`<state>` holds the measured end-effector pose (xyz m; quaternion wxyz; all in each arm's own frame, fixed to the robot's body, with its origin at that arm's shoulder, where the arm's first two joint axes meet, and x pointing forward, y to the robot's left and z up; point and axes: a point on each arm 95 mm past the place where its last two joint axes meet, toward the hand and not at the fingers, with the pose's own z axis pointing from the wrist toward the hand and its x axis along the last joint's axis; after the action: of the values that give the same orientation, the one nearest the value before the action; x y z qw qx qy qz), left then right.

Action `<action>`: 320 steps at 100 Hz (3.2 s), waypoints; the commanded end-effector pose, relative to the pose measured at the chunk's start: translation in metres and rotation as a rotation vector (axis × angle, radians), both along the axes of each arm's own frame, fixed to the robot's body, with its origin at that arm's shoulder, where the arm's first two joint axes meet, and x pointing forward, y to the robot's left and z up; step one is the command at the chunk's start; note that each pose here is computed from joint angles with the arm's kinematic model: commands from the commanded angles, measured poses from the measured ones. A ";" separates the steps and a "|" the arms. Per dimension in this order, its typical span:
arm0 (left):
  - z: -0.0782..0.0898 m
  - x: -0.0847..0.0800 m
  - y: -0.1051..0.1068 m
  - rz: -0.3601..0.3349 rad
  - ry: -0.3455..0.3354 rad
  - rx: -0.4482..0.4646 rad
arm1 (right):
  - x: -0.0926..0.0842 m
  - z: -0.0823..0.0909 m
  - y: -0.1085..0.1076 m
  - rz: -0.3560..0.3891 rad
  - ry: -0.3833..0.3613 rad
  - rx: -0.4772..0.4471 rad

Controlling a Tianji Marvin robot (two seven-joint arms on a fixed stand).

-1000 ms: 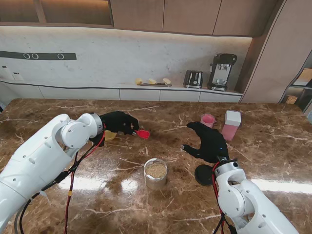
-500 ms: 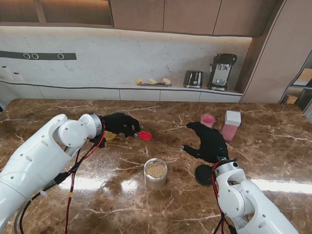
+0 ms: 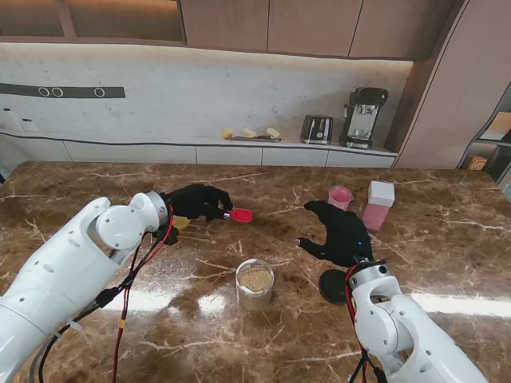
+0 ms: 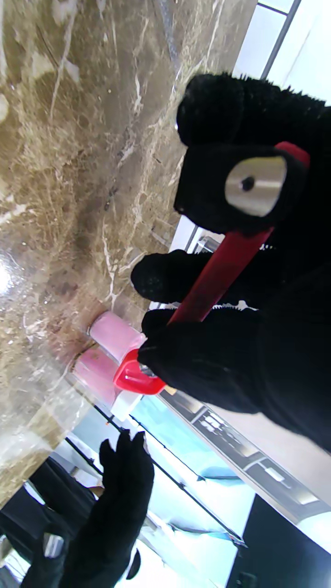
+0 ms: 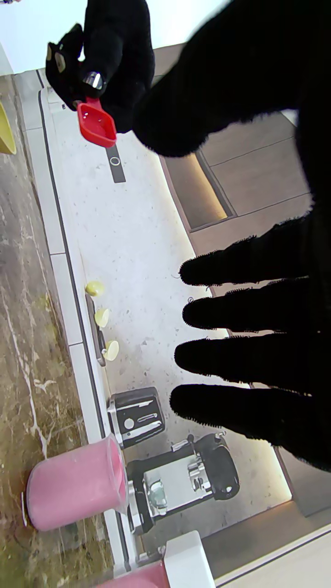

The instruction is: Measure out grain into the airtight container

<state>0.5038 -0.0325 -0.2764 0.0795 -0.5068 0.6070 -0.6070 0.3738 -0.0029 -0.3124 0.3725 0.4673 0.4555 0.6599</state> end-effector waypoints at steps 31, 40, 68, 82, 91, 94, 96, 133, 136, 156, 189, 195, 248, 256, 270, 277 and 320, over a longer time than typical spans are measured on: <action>-0.024 -0.016 -0.003 0.020 0.033 -0.072 | 0.002 -0.016 -0.014 -0.094 0.037 -0.066; -0.025 -0.018 -0.001 0.028 0.039 -0.090 | 0.003 -0.018 -0.016 -0.116 0.036 -0.077; -0.030 -0.028 0.005 0.034 0.051 -0.105 | 0.013 -0.018 -0.023 -0.171 0.018 -0.067; -0.033 -0.031 0.010 0.042 0.049 -0.110 | 0.022 -0.018 -0.025 -0.187 0.014 -0.053; -0.034 -0.032 0.012 0.046 0.045 -0.114 | 0.027 -0.020 -0.026 -0.198 0.019 -0.041; -0.034 -0.033 0.013 0.047 0.044 -0.115 | 0.029 -0.020 -0.025 -0.201 0.022 -0.034; -0.034 -0.033 0.014 0.048 0.044 -0.115 | 0.030 -0.021 -0.025 -0.203 0.024 -0.030; -0.032 -0.037 0.023 0.061 0.025 -0.118 | 0.050 -0.026 -0.031 -0.240 0.050 -0.175; -0.032 -0.038 0.023 0.062 0.023 -0.118 | 0.051 -0.026 -0.032 -0.242 0.047 -0.199; -0.033 -0.040 0.027 0.069 0.020 -0.115 | 0.064 -0.022 -0.030 -0.271 0.053 -0.285; -0.034 -0.043 0.034 0.087 0.010 -0.120 | 0.080 -0.033 -0.023 -0.340 0.088 -0.313; -0.035 -0.043 0.036 0.091 0.010 -0.121 | 0.081 -0.036 -0.024 -0.355 0.086 -0.317; -0.038 -0.045 0.045 0.110 0.006 -0.115 | 0.082 -0.049 -0.022 -0.442 0.079 -0.169; -0.038 -0.045 0.046 0.112 0.005 -0.116 | 0.082 -0.051 -0.020 -0.450 0.076 -0.140; -0.037 -0.046 0.047 0.113 0.006 -0.115 | 0.081 -0.054 -0.019 -0.463 0.077 -0.108; -0.038 -0.046 0.047 0.112 0.005 -0.115 | 0.082 -0.055 -0.018 -0.469 0.078 -0.096; -0.038 -0.048 0.049 0.114 0.011 -0.107 | 0.086 -0.058 -0.017 -0.503 0.081 -0.048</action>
<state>0.4582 0.0156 -0.3119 0.0834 -0.5449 0.5416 -0.6347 0.4609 -0.0213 -0.3665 0.5229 0.5726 0.3557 0.5217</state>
